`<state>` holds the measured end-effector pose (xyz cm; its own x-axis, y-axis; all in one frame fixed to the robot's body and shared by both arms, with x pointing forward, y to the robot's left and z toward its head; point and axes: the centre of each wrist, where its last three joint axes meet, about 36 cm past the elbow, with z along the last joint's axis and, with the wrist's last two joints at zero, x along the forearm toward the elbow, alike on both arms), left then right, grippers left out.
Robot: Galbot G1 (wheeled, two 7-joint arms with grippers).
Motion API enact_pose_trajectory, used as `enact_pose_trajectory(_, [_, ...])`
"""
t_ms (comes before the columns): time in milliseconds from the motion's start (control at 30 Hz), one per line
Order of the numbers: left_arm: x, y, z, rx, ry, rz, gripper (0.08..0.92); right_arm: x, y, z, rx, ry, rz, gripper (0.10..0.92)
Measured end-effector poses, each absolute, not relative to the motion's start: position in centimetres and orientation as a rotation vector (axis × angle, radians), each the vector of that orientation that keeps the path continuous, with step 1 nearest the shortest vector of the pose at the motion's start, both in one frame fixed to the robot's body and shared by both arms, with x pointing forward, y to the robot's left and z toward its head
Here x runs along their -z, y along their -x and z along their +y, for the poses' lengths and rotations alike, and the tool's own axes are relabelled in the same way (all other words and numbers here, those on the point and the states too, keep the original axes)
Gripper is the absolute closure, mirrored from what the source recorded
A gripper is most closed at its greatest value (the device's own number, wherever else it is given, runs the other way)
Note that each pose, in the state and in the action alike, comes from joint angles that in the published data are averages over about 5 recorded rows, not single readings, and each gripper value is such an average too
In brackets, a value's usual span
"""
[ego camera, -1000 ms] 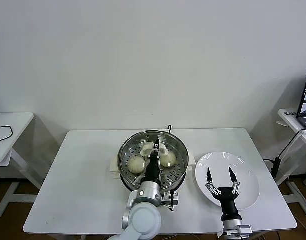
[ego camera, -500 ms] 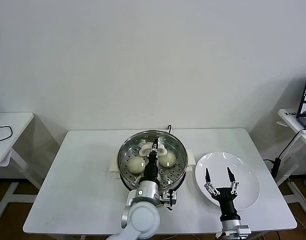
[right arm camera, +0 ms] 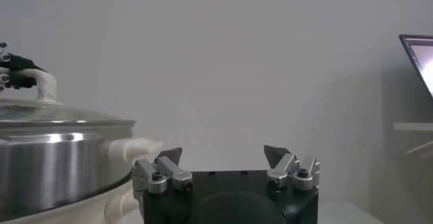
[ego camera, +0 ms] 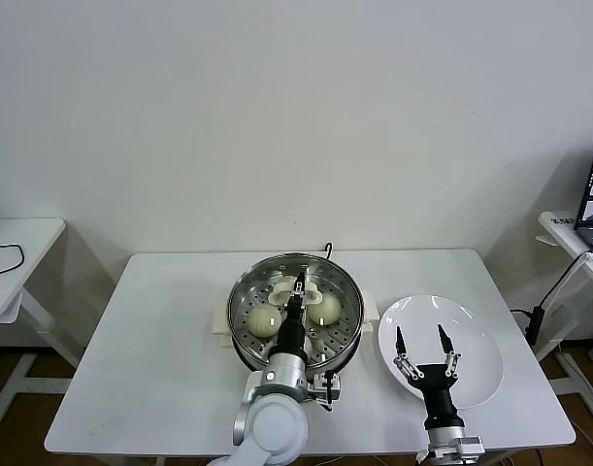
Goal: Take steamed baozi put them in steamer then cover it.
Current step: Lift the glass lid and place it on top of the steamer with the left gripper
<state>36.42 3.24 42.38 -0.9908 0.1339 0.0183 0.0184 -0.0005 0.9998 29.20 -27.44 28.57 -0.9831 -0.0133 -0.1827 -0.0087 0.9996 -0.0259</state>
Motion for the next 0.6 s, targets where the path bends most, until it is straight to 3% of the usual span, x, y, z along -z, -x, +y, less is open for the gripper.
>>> enact_pose_trajectory(200, [-42.3,-36.4,3.6,-2.161,-0.17,2.16,0.764,-28.6,-29.2,-27.3,0.038,0.023,2.957,0.2])
enact_pose_trajectory(600, [-42.9,-35.1,5.3,-2.147,-0.164,2.145,0.425,-28.8,-29.2,-27.3,0.042,0.028,2.95,0.2])
